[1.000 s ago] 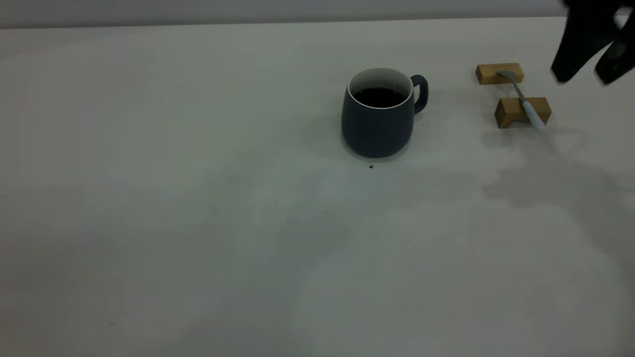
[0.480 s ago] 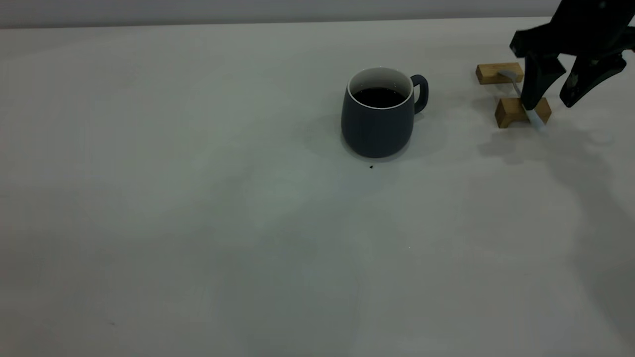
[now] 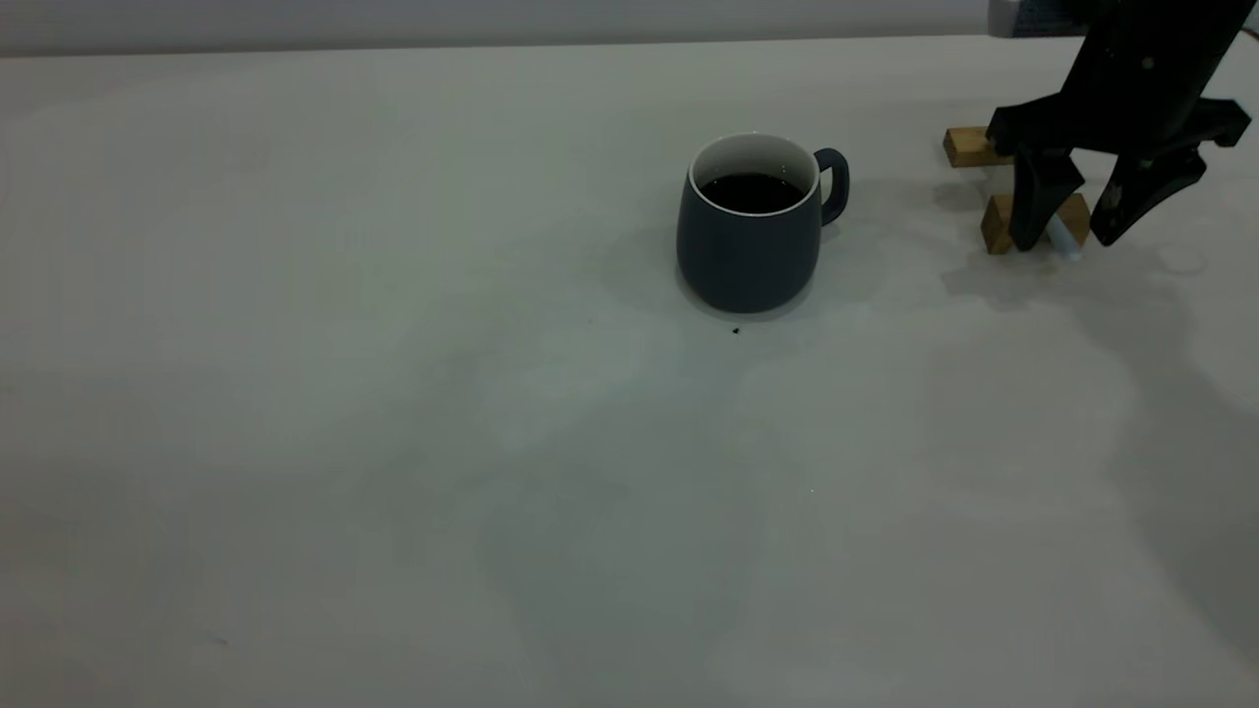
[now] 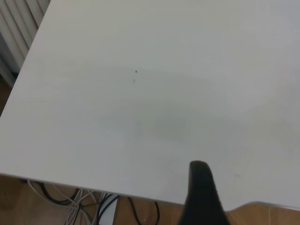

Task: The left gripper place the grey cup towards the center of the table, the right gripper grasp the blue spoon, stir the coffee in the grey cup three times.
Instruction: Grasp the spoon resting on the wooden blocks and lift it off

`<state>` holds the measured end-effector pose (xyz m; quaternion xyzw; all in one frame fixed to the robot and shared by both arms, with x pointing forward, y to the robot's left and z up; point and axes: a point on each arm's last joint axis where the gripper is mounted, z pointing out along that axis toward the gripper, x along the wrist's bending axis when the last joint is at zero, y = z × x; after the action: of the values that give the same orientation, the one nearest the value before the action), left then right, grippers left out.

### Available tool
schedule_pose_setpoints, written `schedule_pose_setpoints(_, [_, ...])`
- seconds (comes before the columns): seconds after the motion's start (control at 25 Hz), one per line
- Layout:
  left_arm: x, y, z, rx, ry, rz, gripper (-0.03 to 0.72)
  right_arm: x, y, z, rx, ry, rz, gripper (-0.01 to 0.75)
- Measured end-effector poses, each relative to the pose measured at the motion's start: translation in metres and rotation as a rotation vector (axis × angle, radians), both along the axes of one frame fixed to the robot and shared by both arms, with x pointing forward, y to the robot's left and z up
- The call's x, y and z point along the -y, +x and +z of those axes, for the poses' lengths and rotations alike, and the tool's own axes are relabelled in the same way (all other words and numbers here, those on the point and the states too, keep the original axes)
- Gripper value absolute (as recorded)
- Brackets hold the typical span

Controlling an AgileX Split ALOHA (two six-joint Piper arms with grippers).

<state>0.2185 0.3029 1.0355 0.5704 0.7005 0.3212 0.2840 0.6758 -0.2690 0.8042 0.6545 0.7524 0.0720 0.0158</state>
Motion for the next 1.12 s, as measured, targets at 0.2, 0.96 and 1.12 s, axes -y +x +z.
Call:
schedule_pose_setpoints(0.2, [0.000,0.000,0.000,0.000,0.000,0.000,0.585,0.000,0.000,-0.014,0.007,-0.003,-0.006,0.593])
schedule_pose_setpoints(0.96, [0.000,0.000,0.000,0.000,0.000,0.000,0.585,0.001,-0.002,-0.012,-0.024,-0.006,-0.010,0.132])
schedule_pose_setpoints(1.12, [0.000,0.000,0.000,0.000,0.000,0.000,0.585,-0.001,0.002,0.030,0.029,0.008,-0.015,0.132])
